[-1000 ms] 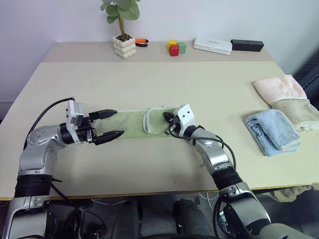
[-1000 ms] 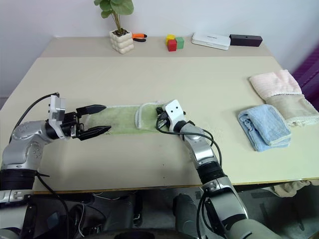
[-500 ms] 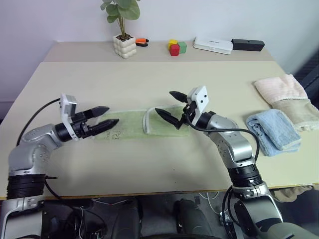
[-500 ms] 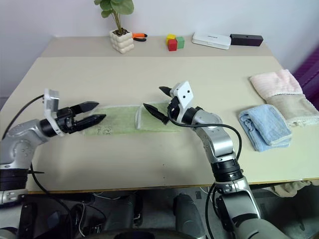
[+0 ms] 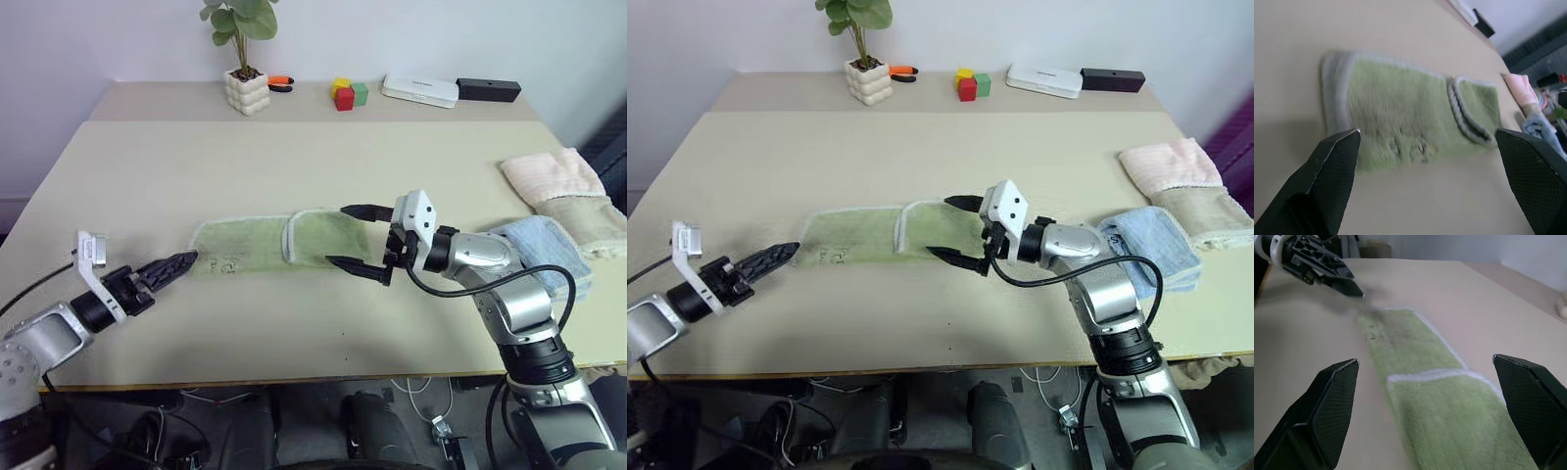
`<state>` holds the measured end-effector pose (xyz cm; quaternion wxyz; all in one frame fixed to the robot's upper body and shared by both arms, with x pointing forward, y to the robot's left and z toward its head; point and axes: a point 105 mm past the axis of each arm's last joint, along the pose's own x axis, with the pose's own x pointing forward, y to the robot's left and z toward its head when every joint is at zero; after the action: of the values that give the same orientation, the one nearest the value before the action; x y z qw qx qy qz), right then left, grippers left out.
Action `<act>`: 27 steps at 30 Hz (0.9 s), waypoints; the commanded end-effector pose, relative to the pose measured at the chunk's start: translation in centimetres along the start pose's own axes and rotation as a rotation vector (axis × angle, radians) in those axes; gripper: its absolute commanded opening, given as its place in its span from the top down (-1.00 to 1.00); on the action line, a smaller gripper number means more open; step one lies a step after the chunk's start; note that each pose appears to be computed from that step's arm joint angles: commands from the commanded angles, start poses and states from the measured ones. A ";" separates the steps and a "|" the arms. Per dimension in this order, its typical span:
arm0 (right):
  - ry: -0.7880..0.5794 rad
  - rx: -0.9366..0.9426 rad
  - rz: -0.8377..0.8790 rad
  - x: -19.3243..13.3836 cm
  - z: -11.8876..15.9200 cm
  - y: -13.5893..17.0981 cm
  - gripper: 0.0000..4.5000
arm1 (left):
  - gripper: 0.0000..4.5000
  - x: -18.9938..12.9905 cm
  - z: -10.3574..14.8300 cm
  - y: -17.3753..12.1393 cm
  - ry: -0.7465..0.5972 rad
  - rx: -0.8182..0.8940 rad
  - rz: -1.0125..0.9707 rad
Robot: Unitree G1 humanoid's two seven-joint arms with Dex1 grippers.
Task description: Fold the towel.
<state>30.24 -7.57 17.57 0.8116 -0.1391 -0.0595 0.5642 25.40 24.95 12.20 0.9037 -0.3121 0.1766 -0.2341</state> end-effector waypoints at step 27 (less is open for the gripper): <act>-0.039 -0.040 -0.045 1.2 1.1 0.9 -1.00 | 0.51 5.8 -2.0 1.9 -0.179 -0.508 0.179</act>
<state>30.03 -5.92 16.97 0.8219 -0.1323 -0.0626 0.5505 29.74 22.85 9.16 0.8275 -0.5330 0.1603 -0.0741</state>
